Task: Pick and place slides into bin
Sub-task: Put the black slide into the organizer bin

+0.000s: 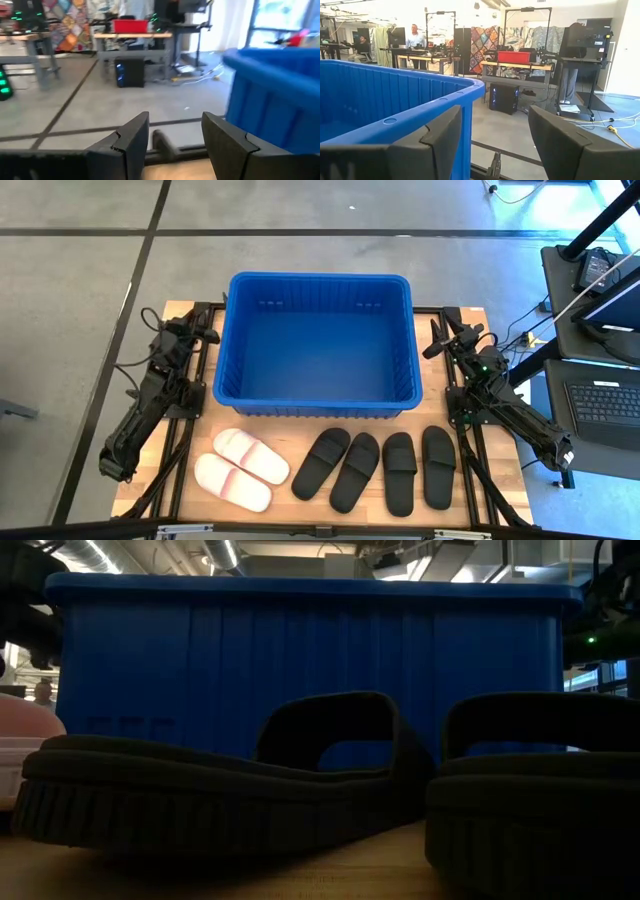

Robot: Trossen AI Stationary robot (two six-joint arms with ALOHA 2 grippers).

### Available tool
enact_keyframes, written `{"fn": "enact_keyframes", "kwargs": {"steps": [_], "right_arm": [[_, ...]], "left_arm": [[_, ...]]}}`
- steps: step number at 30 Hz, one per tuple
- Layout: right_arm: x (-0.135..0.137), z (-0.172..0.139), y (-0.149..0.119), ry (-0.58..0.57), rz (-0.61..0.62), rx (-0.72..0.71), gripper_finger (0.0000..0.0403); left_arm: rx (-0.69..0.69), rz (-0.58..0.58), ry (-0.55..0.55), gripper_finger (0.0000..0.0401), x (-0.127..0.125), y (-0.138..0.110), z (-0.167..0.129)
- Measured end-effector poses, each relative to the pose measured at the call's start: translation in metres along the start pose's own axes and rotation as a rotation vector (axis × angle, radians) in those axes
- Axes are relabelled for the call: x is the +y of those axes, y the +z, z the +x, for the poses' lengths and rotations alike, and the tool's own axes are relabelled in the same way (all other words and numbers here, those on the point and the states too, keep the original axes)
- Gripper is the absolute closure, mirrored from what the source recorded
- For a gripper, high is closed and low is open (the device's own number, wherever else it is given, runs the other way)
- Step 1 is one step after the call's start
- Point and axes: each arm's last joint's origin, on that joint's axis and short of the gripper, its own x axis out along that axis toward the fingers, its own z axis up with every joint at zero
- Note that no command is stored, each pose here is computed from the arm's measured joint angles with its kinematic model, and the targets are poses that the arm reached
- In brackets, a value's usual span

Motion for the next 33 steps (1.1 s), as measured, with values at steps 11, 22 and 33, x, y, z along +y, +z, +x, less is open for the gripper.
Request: {"fn": "enact_keyframes", "kwargs": {"steps": [11,22,33], "right_arm": [[0.0,0.0,0.002,-0.003,-0.021,-0.025,0.0171],[-0.004,-0.005,0.031,-0.002,0.243,-0.318,0.0171],[-0.005,-0.008,0.04,0.027,0.282,-0.399,0.0171]], "left_arm": [[-0.335,0.043,-0.261,0.0223,-0.008,0.032,-0.006],[-0.394,-0.027,-0.366,0.0223,-0.01,0.038,-0.01],[-0.394,-0.027,-0.366,0.0223,-0.01,0.038,-0.01]]}}
